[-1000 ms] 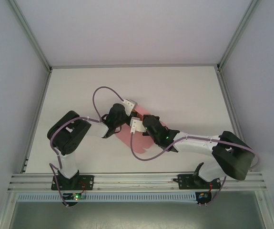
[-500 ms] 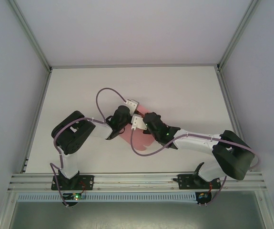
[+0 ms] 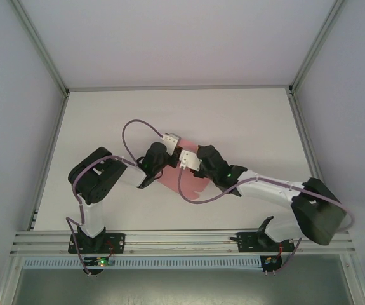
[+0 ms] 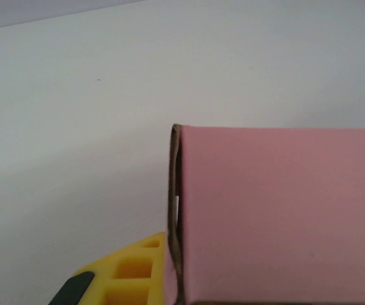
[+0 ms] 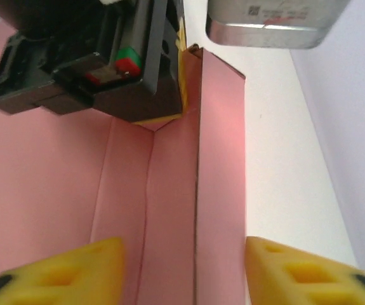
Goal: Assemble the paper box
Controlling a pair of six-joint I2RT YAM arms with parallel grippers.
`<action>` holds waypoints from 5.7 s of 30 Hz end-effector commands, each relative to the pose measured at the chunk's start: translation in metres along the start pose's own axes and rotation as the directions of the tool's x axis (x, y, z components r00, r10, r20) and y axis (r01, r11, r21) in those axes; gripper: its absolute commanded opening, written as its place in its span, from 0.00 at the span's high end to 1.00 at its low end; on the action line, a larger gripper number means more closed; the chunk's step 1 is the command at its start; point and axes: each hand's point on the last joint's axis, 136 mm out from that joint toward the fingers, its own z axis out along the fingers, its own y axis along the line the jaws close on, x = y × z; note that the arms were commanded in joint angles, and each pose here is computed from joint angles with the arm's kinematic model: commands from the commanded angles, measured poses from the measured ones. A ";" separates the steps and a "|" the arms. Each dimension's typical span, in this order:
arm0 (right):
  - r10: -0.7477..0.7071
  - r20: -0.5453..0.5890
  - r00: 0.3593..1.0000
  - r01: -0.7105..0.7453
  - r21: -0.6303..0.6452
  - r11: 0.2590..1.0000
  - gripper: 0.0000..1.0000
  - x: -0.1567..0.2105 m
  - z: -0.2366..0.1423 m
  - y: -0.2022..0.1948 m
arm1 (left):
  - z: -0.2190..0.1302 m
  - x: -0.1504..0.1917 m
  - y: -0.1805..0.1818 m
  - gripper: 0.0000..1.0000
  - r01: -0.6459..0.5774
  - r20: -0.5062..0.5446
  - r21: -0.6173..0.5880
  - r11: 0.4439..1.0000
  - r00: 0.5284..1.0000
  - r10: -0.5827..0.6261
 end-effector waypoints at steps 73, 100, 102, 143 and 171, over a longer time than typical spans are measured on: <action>0.783 -0.080 0.618 -0.768 -0.278 0.577 0.10 0.013 -0.027 -0.083 | -0.052 -0.102 0.003 1.00 0.266 0.066 -0.001 0.964 0.962 -0.265; 0.700 -0.086 0.709 -0.704 -0.027 0.709 0.82 -0.003 -0.072 -0.129 | -0.044 -0.077 0.014 1.00 0.260 -0.088 -0.101 0.960 0.959 -0.269; 0.701 -0.127 0.702 -0.710 -0.034 0.704 0.85 0.002 -0.067 -0.124 | -0.045 -0.077 0.016 1.00 0.260 -0.084 -0.112 0.959 0.959 -0.270; 0.820 0.019 0.572 -0.796 -0.231 0.560 0.87 -0.042 -0.004 -0.107 | -0.029 -0.072 0.020 1.00 0.377 -0.127 -0.128 0.917 0.911 -0.392; 0.902 0.102 0.420 -0.907 0.052 0.417 0.66 0.023 -0.047 -0.128 | -0.043 -0.088 0.046 1.00 0.482 -0.057 -0.103 0.870 0.870 -0.489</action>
